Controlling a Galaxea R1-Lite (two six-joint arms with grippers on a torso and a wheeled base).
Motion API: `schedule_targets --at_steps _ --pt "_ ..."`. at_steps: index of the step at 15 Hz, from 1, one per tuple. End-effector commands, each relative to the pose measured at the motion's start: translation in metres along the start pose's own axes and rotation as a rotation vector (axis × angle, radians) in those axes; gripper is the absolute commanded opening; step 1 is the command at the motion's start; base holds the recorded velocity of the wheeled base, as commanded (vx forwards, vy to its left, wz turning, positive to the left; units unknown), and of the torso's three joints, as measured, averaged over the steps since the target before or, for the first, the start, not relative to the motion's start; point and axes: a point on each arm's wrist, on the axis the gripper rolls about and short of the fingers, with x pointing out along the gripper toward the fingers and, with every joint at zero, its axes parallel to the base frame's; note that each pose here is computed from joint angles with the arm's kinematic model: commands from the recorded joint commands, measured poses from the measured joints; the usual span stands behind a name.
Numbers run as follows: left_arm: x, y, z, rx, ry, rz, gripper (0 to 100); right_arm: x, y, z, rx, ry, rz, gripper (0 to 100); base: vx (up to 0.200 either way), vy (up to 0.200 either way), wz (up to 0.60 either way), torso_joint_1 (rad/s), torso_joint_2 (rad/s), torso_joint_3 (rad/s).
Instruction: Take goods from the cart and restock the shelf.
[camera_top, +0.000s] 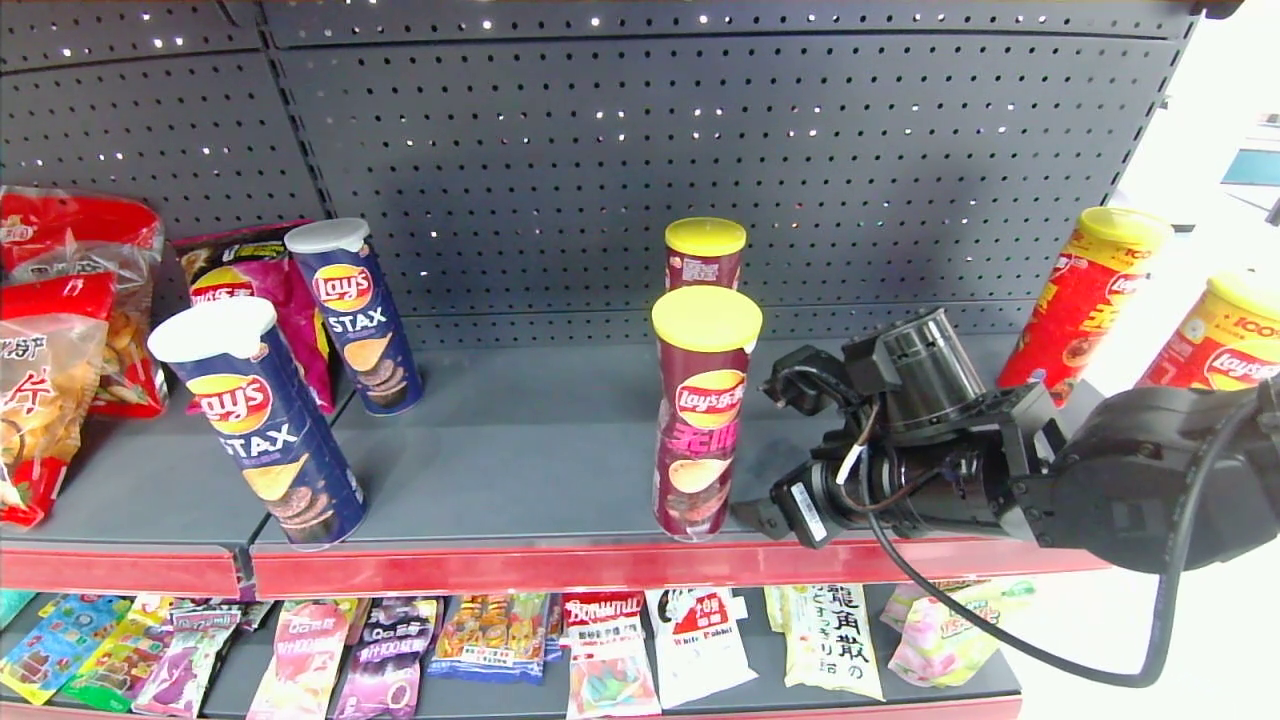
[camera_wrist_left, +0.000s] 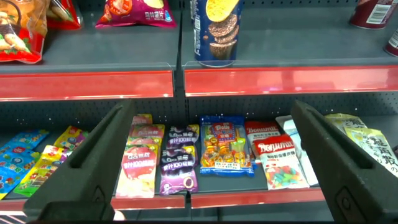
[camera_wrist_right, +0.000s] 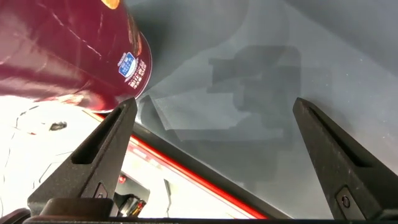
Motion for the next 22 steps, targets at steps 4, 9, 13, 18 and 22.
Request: schedule_targets --at_steps 4,9,13,18,22 --pt "0.0000 0.0000 0.0001 0.000 0.000 0.000 100 0.0016 0.0012 0.0005 -0.001 0.000 0.002 100 0.000 0.000 0.00 0.000 0.00 0.000" --pt "0.0000 0.0000 -0.0001 0.000 0.001 0.000 100 0.0017 0.0022 0.0012 -0.003 -0.002 0.006 100 0.000 0.000 0.00 0.000 0.00 0.000" --pt "0.0000 0.0000 0.0001 0.000 0.000 0.000 100 0.0017 0.0022 0.0012 -0.003 -0.002 0.006 100 0.000 0.000 0.00 0.000 0.00 0.000" --pt "0.0000 0.0000 -0.0001 0.000 0.001 0.000 100 0.0035 0.0035 0.0010 -0.005 0.001 0.008 100 0.000 0.000 0.00 0.000 0.00 0.000" --pt "0.0000 0.0000 -0.0001 0.000 0.001 0.000 100 0.0028 0.0039 -0.0004 -0.007 0.005 0.009 100 0.000 0.000 0.00 0.000 0.00 0.000"
